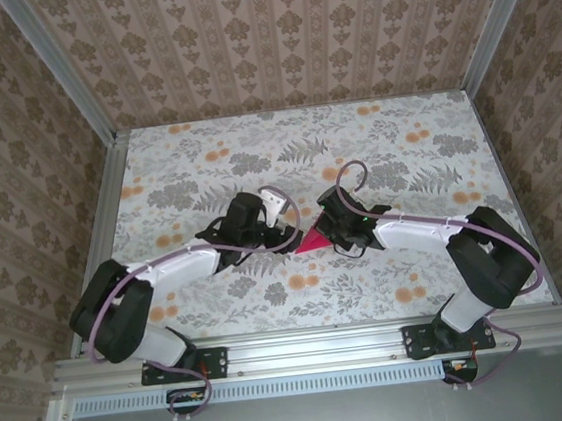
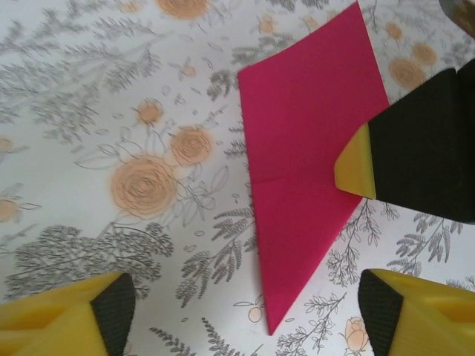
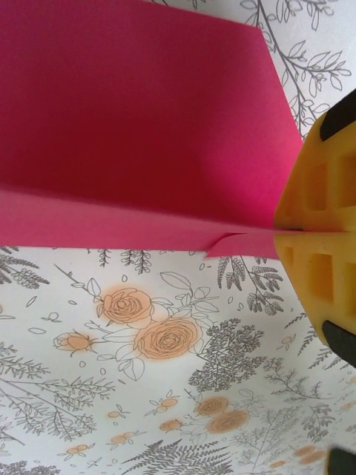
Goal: Fold a paper plane with a square sheet of paper (pick it up from the middle)
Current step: Fourth fold the wing at the center of the table.
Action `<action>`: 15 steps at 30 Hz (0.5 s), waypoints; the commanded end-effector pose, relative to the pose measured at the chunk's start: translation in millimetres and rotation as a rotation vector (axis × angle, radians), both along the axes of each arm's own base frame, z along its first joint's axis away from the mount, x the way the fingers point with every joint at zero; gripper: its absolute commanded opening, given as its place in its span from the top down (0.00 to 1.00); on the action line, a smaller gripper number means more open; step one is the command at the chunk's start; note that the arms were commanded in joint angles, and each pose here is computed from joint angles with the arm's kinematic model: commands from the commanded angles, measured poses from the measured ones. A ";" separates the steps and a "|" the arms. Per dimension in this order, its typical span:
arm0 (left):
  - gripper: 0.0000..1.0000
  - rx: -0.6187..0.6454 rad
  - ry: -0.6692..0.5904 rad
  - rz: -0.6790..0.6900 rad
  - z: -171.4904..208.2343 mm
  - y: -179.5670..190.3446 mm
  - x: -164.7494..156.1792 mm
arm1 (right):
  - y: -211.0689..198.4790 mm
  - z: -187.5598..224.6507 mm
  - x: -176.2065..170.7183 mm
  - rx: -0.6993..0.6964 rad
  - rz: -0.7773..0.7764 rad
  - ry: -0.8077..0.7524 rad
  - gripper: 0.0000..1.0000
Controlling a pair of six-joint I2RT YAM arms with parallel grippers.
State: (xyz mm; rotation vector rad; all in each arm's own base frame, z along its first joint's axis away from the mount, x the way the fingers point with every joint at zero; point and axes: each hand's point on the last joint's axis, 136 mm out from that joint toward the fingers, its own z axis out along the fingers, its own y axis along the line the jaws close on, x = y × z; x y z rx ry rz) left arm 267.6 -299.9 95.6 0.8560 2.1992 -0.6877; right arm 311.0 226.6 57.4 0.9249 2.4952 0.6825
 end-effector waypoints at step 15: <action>0.39 -0.006 -0.230 -0.253 -28.4 -48.0 -15.4 | -0.4 -15.7 -3.2 0.161 -0.086 0.101 1.00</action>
